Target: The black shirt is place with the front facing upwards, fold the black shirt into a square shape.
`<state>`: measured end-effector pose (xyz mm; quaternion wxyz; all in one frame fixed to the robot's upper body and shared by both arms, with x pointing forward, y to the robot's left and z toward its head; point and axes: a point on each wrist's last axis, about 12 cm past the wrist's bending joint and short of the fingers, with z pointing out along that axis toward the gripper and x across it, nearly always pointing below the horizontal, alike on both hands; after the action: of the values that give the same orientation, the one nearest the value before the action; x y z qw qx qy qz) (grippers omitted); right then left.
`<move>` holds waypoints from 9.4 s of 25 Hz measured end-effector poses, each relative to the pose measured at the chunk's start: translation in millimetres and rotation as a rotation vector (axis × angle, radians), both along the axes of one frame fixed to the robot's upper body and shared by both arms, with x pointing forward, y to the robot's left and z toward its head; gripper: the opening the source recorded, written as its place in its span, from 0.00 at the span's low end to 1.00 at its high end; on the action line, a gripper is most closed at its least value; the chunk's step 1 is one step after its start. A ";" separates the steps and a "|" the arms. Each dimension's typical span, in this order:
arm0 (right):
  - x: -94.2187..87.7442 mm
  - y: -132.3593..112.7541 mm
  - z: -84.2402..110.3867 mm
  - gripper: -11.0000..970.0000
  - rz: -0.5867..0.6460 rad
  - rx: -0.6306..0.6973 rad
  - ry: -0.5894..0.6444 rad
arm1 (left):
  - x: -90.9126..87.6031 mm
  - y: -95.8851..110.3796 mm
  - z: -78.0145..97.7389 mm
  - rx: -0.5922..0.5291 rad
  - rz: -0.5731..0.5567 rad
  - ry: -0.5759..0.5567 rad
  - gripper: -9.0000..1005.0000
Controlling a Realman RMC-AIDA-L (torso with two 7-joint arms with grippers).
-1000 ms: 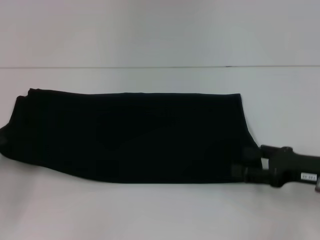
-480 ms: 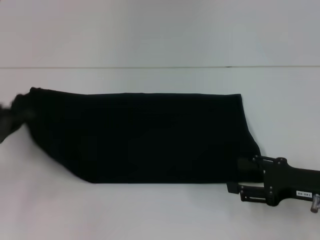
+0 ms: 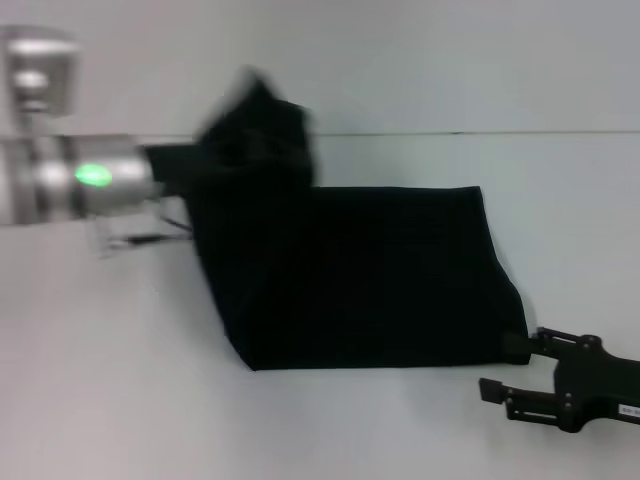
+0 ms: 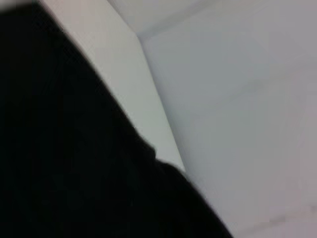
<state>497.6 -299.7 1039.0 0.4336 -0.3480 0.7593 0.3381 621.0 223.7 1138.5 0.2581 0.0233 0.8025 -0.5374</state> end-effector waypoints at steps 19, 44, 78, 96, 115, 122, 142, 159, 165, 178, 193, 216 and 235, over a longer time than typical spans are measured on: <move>27.2 16.3 -8.0 0.85 -0.221 0.110 -0.092 | -32.2 -88.6 -47.5 -0.108 -0.120 0.036 0.02; 105.3 74.2 13.4 0.84 -0.368 0.129 -0.093 | -38.3 -94.5 -37.0 -0.146 -0.218 -0.036 0.02; 77.2 -3.1 -9.1 0.84 -0.667 0.093 -0.079 | -48.1 -136.8 -73.4 -0.103 -0.078 0.062 0.03; 41.3 -38.3 -24.9 0.84 -0.821 0.152 -0.050 | -68.0 -159.3 -67.7 -0.190 -0.158 -0.011 0.22; 78.3 -31.4 42.3 0.84 -0.472 0.289 0.403 | -79.4 -20.2 -63.4 -0.120 -0.198 -0.233 0.90; 123.9 -11.7 85.1 0.84 -0.454 0.095 0.680 | -95.6 51.5 -59.7 0.017 -0.218 -0.376 0.90; 142.3 26.1 88.6 0.83 -0.475 -0.111 0.770 | -108.2 66.9 -60.0 0.055 -0.206 -0.454 0.90; 146.3 47.7 81.5 0.83 -0.449 -0.151 0.735 | -108.5 65.9 -60.2 0.048 -0.201 -0.453 0.90; 146.6 52.6 78.3 0.83 -0.447 -0.190 0.722 | -108.6 66.1 -60.3 0.046 -0.200 -0.450 0.90; 148.3 54.3 79.4 0.83 -0.438 -0.201 0.699 | -108.2 64.9 -59.1 0.039 -0.203 -0.454 0.90; 147.7 64.7 81.6 0.82 -0.402 -0.155 0.699 | -108.3 64.1 -59.2 0.035 -0.204 -0.453 0.90; 146.2 59.8 75.1 0.61 -0.393 -0.277 0.652 | -110.5 67.0 -58.4 0.022 -0.190 -0.456 0.90; 147.8 62.3 81.7 0.07 -0.379 -0.277 0.645 | -112.6 67.8 -58.7 0.013 -0.189 -0.454 0.90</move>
<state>645.5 -237.4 1120.7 0.1764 -0.1332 0.9457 0.2384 508.4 291.5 1079.8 0.3805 0.2201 0.7217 -0.5347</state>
